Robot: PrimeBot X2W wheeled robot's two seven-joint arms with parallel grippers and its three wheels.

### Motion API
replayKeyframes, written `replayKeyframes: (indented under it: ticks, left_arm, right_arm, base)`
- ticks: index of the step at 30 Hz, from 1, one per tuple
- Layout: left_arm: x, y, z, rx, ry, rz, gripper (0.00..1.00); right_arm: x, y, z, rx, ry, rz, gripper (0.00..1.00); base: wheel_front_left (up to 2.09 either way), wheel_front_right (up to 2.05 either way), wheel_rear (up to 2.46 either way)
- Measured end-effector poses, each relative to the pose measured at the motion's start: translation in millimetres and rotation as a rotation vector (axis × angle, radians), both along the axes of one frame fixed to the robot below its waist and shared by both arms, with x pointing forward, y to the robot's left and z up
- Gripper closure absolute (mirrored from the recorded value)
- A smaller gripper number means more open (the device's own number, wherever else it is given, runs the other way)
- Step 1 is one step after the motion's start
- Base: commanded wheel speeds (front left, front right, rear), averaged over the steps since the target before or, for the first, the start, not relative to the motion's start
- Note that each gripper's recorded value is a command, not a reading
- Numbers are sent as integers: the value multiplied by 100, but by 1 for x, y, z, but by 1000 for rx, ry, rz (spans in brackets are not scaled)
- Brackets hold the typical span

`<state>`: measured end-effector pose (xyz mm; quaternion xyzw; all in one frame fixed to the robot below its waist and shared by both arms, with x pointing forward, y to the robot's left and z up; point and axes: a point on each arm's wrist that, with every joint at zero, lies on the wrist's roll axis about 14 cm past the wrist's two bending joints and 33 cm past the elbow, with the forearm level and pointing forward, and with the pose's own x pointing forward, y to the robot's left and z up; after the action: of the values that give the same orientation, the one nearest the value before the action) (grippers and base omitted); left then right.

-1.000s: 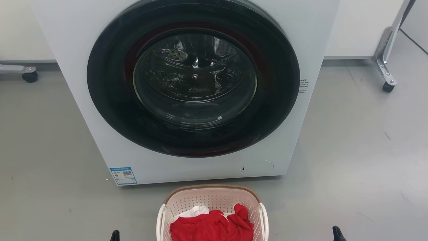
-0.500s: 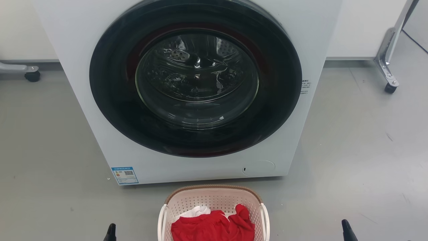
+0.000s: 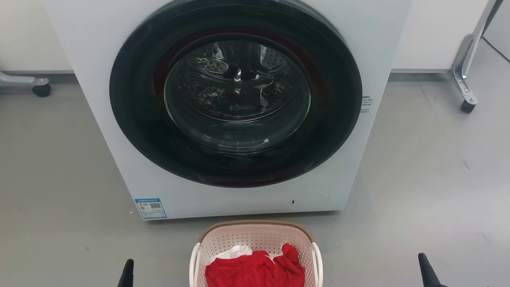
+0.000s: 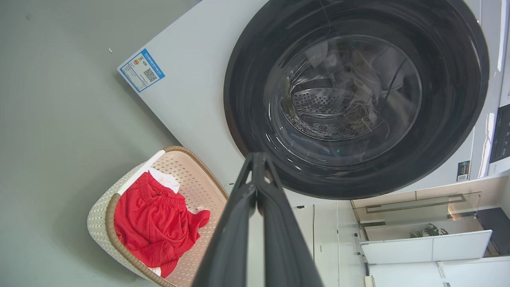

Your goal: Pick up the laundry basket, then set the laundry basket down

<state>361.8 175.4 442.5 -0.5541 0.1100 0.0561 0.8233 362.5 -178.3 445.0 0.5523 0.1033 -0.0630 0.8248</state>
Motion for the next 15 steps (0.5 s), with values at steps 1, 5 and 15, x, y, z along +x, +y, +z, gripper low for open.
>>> replayKeyframes:
  ticks: [1, 5, 15]
  left_arm:
    - [0, 0, 0, -11, -1, 2, 100]
    - [4, 3, 6, -68, -20, 16, 100]
    - [9, 8, 17, -199, -62, 42, 100]
  right_arm:
    - [1, -1, 2, 13, -5, -1, 100]
    - [4, -3, 7, 69, -25, -14, 100]
    - [10, -13, 17, 203, -67, -52, 100]
  base:
    - [0, 0, 0]
    - [0, 0, 0]
    - [0, 0, 0]
